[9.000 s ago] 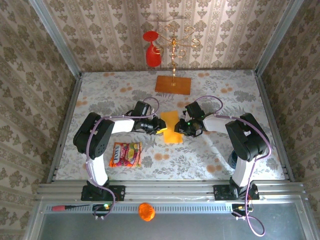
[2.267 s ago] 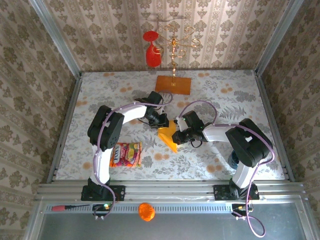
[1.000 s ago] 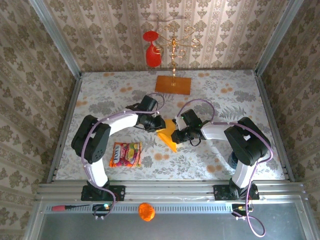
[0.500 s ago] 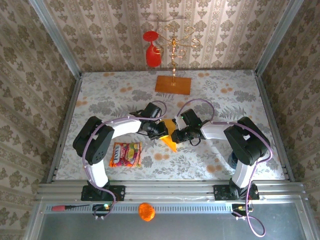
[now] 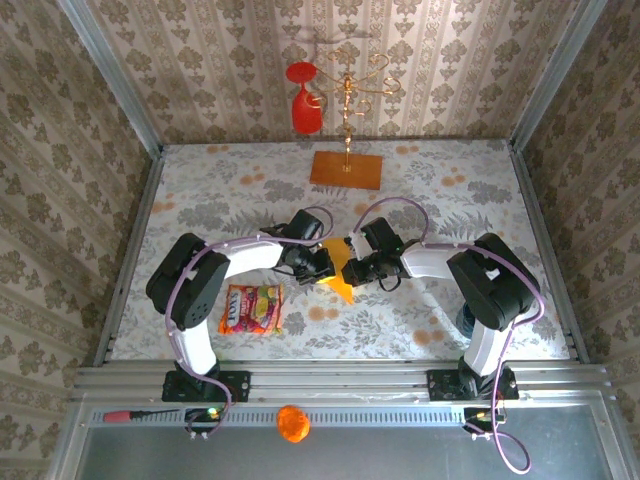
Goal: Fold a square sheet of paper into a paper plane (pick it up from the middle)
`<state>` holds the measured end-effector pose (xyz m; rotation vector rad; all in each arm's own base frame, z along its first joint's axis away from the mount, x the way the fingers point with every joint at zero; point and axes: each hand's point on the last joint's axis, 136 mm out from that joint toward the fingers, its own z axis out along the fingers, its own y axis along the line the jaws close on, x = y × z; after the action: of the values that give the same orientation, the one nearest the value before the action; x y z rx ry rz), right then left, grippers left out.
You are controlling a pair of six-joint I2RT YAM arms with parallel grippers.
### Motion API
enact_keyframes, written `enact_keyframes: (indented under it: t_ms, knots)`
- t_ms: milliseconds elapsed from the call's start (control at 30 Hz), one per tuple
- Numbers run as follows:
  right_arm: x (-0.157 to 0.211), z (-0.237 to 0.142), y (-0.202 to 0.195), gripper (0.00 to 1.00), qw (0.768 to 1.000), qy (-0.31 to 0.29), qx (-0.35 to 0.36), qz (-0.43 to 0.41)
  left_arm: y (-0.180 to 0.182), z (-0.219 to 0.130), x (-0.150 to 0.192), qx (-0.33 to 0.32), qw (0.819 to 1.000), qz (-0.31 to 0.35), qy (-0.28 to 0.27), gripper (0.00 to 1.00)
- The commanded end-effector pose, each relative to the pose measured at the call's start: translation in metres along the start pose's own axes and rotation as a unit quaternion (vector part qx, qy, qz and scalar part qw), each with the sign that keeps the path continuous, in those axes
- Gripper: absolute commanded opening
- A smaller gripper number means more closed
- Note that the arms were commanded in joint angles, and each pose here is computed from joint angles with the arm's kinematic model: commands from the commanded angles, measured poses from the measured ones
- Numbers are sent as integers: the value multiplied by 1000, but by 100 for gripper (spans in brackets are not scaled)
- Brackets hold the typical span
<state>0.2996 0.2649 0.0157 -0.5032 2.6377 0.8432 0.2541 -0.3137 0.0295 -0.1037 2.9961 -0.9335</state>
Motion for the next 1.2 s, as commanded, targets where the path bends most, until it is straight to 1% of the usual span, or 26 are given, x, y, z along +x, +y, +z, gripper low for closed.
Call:
enact_keyframes:
  t_ms: [0, 933, 1167]
  knots:
    - [21, 8, -20, 2, 998, 39, 39, 21, 4, -6, 5, -11, 1000, 4, 1, 14]
    - [22, 8, -20, 3, 998, 41, 39, 22, 27, 5, 10, -49, 999, -17, 9, 12]
    - [16, 4, -16, 6, 999, 33, 35, 21, 34, 8, 13, -62, 998, -24, 17, 12]
